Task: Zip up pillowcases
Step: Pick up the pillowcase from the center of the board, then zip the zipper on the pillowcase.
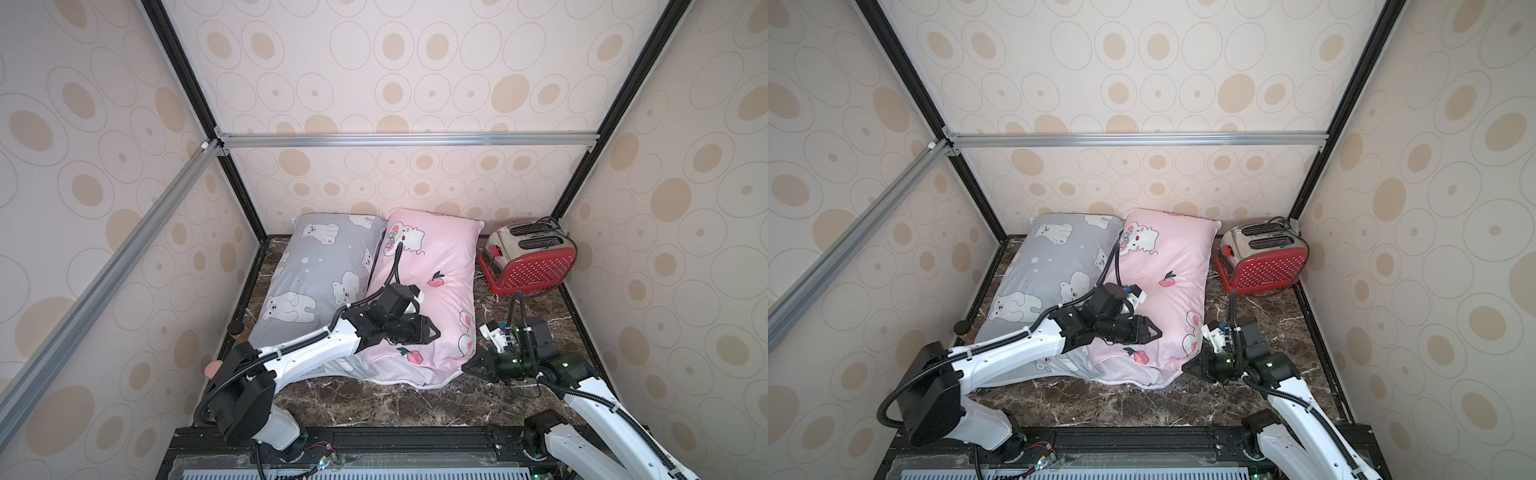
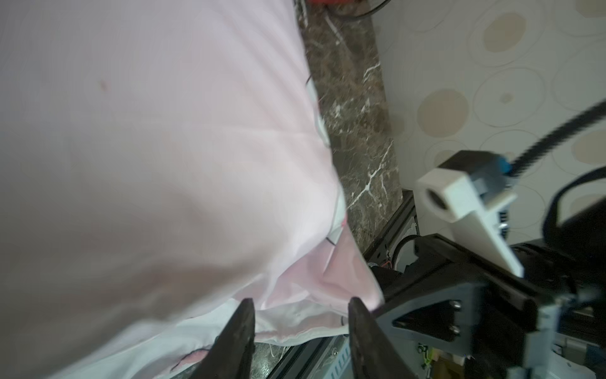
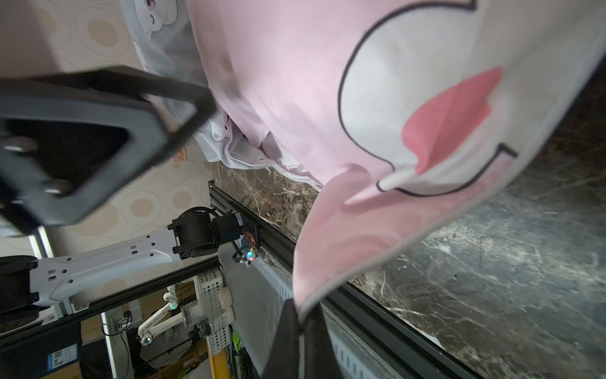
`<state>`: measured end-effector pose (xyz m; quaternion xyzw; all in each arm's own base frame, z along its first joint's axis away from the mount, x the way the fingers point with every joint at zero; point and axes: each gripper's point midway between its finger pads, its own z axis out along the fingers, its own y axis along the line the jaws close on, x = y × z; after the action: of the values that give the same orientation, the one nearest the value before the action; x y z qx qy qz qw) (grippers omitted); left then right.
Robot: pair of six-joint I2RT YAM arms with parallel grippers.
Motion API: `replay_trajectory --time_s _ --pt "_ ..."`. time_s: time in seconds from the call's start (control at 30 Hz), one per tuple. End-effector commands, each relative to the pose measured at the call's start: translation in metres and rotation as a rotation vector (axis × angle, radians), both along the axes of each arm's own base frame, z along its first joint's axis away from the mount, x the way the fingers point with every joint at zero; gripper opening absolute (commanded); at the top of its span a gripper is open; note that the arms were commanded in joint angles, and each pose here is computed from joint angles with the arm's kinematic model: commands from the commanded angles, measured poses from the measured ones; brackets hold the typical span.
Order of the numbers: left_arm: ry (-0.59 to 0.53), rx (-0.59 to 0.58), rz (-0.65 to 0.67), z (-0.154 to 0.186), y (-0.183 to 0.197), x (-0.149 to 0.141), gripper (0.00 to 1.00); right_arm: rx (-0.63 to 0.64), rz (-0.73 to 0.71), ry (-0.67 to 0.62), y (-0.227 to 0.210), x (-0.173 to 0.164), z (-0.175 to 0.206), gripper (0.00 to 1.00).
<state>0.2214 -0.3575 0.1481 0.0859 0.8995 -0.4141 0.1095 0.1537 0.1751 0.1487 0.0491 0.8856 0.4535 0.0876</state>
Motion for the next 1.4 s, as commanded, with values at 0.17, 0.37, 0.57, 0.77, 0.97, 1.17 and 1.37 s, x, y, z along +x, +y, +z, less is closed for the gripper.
replay_trajectory --time_s 0.17,0.37,0.57,0.77,0.97,1.17,1.37 --pt "0.065 -0.445 -0.013 0.059 -0.050 -0.011 0.22 0.137 -0.023 -0.046 0.014 0.019 0.026 0.00" --pt "0.083 -0.449 -0.016 0.057 -0.052 -0.018 0.21 0.120 -0.044 -0.057 0.012 0.023 0.023 0.00" --pt "0.119 -0.433 -0.004 0.043 -0.050 -0.022 0.21 0.130 -0.071 -0.062 0.012 0.028 0.023 0.00" --pt "0.146 -0.436 -0.003 0.035 -0.049 -0.024 0.24 0.131 -0.112 -0.079 0.007 0.032 0.024 0.00" --pt "0.154 -0.436 -0.005 0.033 -0.051 -0.024 0.25 0.150 -0.113 -0.083 0.008 0.033 0.026 0.00" --pt "0.171 -0.442 -0.010 0.029 -0.054 -0.024 0.22 0.164 -0.119 -0.089 0.010 0.038 0.029 0.00" --pt "0.176 -0.459 -0.007 0.031 -0.056 -0.023 0.21 0.153 -0.120 -0.087 0.009 0.039 0.027 0.00"
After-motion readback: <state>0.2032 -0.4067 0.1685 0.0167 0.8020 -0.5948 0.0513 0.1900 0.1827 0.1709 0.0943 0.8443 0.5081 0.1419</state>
